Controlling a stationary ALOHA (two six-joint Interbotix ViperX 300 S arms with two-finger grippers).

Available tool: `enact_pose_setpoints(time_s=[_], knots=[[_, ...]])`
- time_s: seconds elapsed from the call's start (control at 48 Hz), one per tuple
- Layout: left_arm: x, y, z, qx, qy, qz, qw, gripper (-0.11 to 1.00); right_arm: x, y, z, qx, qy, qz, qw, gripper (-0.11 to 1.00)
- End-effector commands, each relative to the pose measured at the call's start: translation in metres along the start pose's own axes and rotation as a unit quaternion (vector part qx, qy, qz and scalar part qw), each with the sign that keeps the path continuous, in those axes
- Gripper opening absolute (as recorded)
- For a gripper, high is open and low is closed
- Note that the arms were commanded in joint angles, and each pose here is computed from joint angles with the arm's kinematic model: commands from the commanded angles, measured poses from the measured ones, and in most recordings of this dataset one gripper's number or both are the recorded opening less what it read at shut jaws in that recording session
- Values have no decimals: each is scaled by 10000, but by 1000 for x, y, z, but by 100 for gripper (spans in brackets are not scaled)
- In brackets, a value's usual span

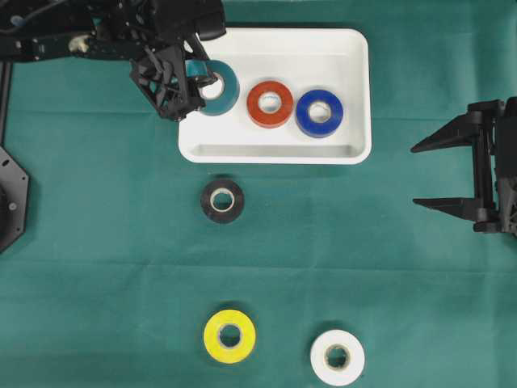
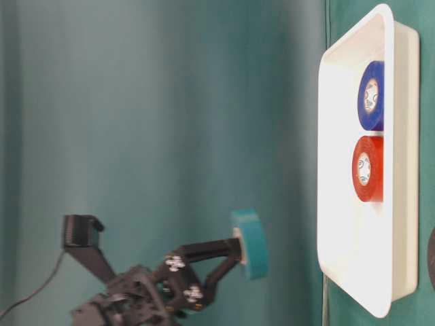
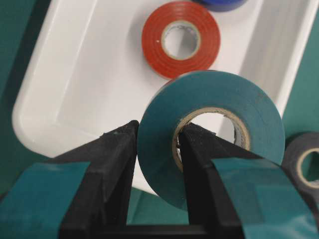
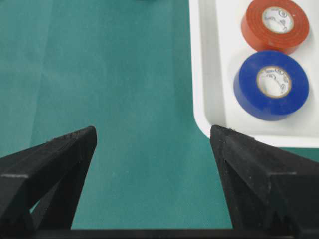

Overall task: Pick up the tape from a random location and place it into the white case.
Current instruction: 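Lower the teal roll into the tray left of the red roll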

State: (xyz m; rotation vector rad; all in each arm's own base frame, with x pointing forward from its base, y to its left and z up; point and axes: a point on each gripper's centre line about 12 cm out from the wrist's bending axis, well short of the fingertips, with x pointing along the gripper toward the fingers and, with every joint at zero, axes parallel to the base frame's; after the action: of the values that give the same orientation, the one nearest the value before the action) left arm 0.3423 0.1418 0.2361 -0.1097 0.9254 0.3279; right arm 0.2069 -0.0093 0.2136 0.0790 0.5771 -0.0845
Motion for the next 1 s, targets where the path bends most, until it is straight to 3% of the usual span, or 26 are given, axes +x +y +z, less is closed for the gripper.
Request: enact_pose_setpoints(time_s=[0.0,0.188,0.438,0.98], knots=[[8,-1,-2,-8,-146,3,9999,22,-1,1,11,1,-145,11,9999,87],[43,-2,-26,-22,-16,-2,10000,22,0,1,10,-8,-107,6,9999,87],[71,-1,-37,-64,-38,12,10000,22,1,0,10,-5,-92,-1,10000,87],[75,7,-39,-88,-78,84,9999,22,1,1,10,-2,-83,7,10000,87]])
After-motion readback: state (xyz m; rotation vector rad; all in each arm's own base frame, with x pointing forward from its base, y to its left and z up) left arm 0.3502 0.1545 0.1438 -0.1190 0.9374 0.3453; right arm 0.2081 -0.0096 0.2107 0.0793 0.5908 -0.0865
